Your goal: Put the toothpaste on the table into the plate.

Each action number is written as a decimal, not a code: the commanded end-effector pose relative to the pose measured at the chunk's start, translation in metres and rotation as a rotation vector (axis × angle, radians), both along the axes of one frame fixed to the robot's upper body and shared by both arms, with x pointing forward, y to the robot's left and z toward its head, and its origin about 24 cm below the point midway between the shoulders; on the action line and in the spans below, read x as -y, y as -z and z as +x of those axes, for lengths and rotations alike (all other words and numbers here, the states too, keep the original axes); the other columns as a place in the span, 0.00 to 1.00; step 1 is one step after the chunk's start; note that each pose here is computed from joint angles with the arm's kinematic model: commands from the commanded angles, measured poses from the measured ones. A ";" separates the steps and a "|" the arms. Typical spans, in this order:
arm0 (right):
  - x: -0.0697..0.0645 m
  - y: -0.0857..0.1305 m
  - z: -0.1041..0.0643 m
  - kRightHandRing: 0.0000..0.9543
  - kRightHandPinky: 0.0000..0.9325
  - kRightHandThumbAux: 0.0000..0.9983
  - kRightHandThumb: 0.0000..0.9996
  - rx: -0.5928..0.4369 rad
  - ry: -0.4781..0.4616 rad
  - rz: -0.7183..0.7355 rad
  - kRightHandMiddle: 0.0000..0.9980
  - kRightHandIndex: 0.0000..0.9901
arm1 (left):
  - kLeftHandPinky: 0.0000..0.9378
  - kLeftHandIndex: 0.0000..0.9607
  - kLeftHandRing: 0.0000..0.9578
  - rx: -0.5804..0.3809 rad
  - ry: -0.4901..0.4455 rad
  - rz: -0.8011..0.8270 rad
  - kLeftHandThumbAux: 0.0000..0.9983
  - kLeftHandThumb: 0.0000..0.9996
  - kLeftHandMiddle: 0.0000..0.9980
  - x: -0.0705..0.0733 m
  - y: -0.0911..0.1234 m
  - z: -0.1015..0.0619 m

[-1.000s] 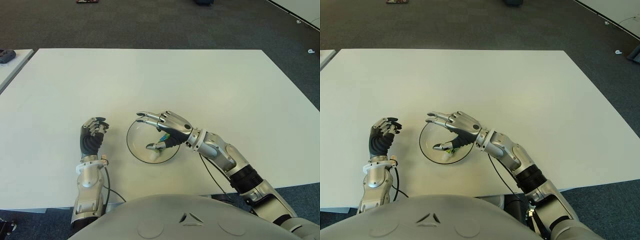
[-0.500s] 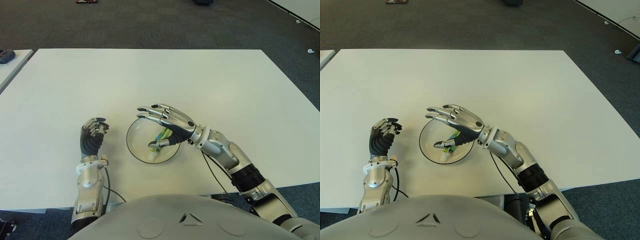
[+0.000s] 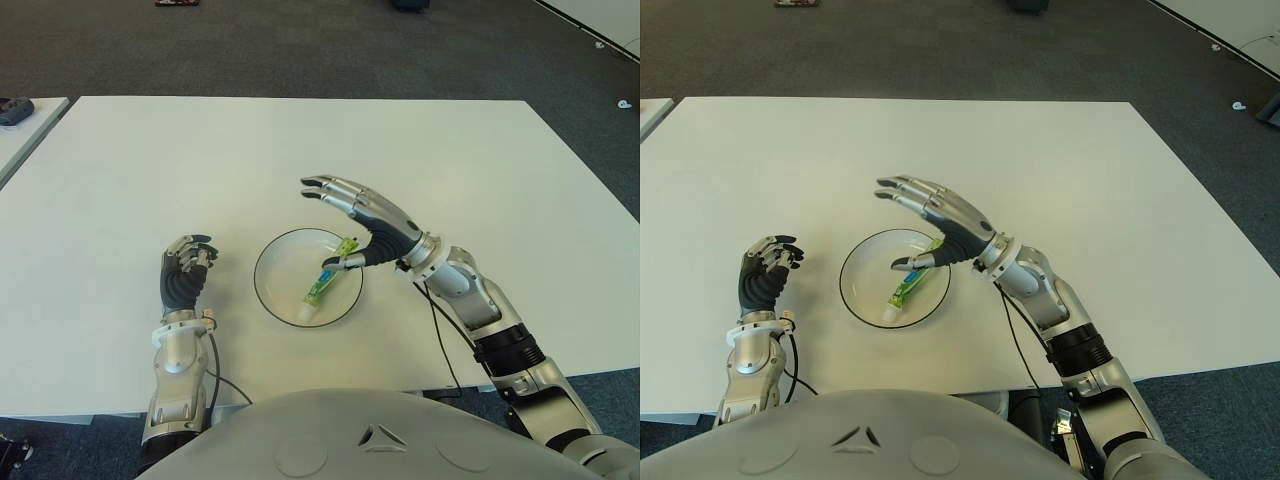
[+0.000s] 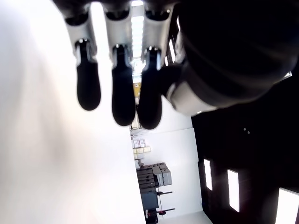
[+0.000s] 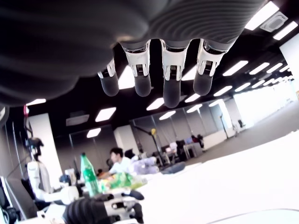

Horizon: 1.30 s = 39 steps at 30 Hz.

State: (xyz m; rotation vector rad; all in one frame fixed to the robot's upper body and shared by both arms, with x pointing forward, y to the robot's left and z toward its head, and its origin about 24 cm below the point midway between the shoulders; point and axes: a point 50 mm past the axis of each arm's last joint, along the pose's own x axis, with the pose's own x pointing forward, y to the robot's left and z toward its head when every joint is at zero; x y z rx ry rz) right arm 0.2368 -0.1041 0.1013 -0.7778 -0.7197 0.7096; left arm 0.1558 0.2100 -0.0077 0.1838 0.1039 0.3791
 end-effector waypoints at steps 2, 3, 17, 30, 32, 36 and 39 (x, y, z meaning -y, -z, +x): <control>0.008 0.006 0.001 0.00 0.02 0.46 0.08 -0.101 0.102 0.176 0.00 0.00 | 0.56 0.45 0.57 -0.001 0.021 0.007 0.72 0.70 0.56 0.001 0.001 0.004; 0.009 0.007 0.000 0.00 0.03 0.48 0.08 -0.118 0.127 0.219 0.00 0.00 | 0.56 0.45 0.57 0.000 0.023 0.009 0.72 0.70 0.56 0.001 0.001 0.004; 0.013 0.009 -0.005 0.13 0.17 0.74 0.44 -0.208 0.352 0.670 0.18 0.29 | 0.57 0.45 0.59 -0.011 0.041 0.015 0.72 0.70 0.57 0.001 0.002 0.006; 0.030 0.037 -0.014 0.36 0.36 0.73 0.69 -0.350 0.623 0.793 0.37 0.42 | 0.54 0.45 0.56 -0.003 0.036 -0.027 0.72 0.70 0.56 0.001 0.001 0.009; 0.030 0.041 -0.016 0.39 0.39 0.73 0.69 -0.356 0.658 0.790 0.40 0.43 | 0.54 0.45 0.55 0.002 0.036 -0.025 0.72 0.70 0.56 0.001 0.001 0.009; 0.031 0.049 -0.020 0.42 0.43 0.73 0.70 -0.379 0.723 0.782 0.43 0.43 | 0.53 0.45 0.55 0.009 0.040 -0.015 0.72 0.70 0.55 0.003 0.001 0.011; 0.032 0.054 -0.021 0.43 0.43 0.73 0.70 -0.406 0.761 0.766 0.43 0.43 | 0.53 0.45 0.55 0.013 0.046 -0.011 0.72 0.70 0.55 0.004 0.001 0.013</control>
